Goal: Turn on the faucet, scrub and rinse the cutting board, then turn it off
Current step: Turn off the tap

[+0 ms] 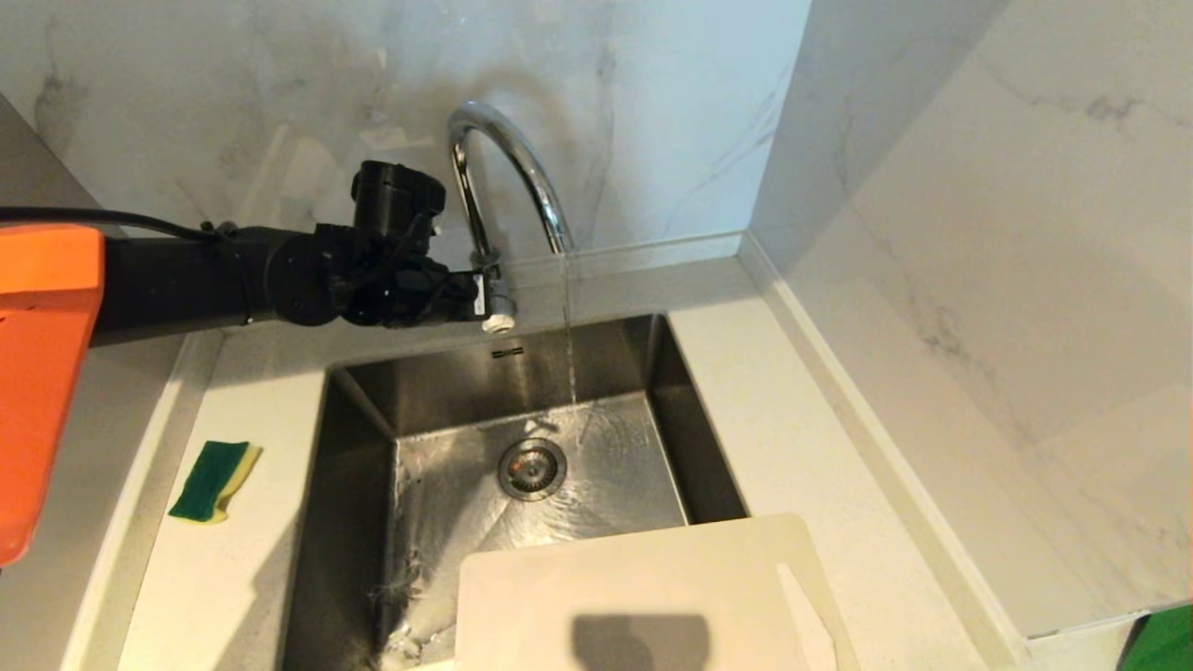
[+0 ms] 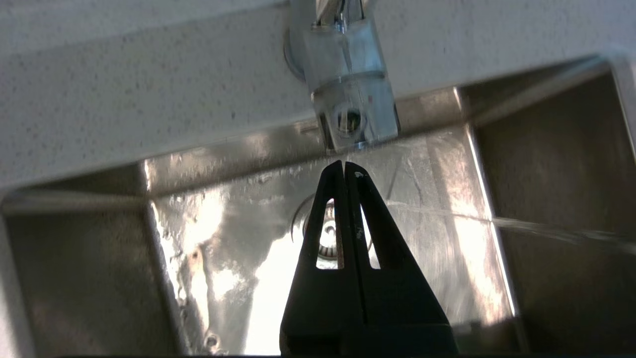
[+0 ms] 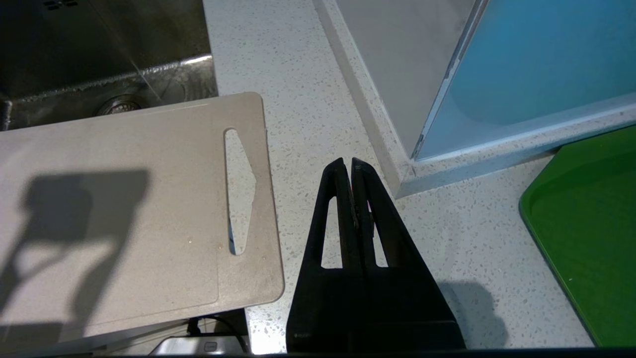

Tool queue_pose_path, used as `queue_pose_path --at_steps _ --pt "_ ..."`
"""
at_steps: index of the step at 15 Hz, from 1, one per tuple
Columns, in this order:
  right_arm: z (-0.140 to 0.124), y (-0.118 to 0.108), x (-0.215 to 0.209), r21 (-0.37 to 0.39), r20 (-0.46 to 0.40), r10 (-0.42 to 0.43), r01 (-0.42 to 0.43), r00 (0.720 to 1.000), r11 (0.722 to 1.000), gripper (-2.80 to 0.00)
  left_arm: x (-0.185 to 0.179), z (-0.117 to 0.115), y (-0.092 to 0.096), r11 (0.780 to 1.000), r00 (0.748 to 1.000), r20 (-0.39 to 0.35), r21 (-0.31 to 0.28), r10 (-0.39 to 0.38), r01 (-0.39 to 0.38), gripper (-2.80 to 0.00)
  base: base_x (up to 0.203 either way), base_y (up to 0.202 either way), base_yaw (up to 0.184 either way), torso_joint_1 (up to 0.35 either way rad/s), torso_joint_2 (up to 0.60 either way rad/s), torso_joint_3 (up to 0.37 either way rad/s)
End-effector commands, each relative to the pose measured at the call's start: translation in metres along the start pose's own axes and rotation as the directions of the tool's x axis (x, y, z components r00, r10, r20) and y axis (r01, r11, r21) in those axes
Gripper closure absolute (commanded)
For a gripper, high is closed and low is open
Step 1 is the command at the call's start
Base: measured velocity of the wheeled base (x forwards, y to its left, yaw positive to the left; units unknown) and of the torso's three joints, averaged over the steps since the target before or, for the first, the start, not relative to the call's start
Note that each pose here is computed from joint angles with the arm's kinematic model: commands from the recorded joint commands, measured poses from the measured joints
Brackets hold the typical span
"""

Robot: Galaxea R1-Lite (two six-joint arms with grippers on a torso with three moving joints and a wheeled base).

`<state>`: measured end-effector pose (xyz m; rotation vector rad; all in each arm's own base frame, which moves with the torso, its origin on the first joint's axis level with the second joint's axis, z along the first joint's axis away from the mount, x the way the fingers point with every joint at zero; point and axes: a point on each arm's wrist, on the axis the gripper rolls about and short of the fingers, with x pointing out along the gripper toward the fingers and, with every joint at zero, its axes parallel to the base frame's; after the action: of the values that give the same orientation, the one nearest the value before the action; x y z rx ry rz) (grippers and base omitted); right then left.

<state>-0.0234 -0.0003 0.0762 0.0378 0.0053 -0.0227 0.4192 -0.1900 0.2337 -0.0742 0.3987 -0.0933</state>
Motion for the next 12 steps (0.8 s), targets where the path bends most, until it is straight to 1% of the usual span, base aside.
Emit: queue_pose_path --at_steps 1,3,6,10,12 --pt "0.000 0.000 0.000 0.000 -0.001 0.001 -0.001 1.000 1.000 0.00 0.006 -0.004 -0.001 1.000 1.000 -0.003 -0.001 0.009 -0.009 0.00 0.000 0.000 0.000 0.000 0.00 0.000" --pt "0.000 0.000 0.000 0.000 -0.002 0.001 -0.001 1.000 1.000 0.00 0.008 -0.005 -0.001 1.000 1.000 -0.001 -0.004 0.010 -0.010 0.00 0.000 0.000 0.000 0.000 0.00 0.000" --pt "0.000 0.000 0.000 0.000 0.000 0.000 0.000 1.000 1.000 0.00 0.012 -0.004 -0.003 1.000 0.999 0.035 -0.014 0.002 -0.002 0.00 0.000 0.000 0.000 0.000 0.00 0.000" --pt "0.000 0.000 0.000 0.000 -0.002 0.001 -0.001 1.000 1.000 0.00 0.015 -0.004 -0.004 1.000 0.998 0.055 -0.017 0.001 0.000 0.00 0.000 0.000 0.000 0.000 0.00 0.000" --pt "0.000 0.000 0.000 0.000 0.000 0.000 0.000 1.000 1.000 0.00 0.017 -0.003 -0.003 1.000 0.997 0.072 -0.011 0.015 -0.014 0.00 0.000 0.000 0.000 0.000 0.00 0.000"
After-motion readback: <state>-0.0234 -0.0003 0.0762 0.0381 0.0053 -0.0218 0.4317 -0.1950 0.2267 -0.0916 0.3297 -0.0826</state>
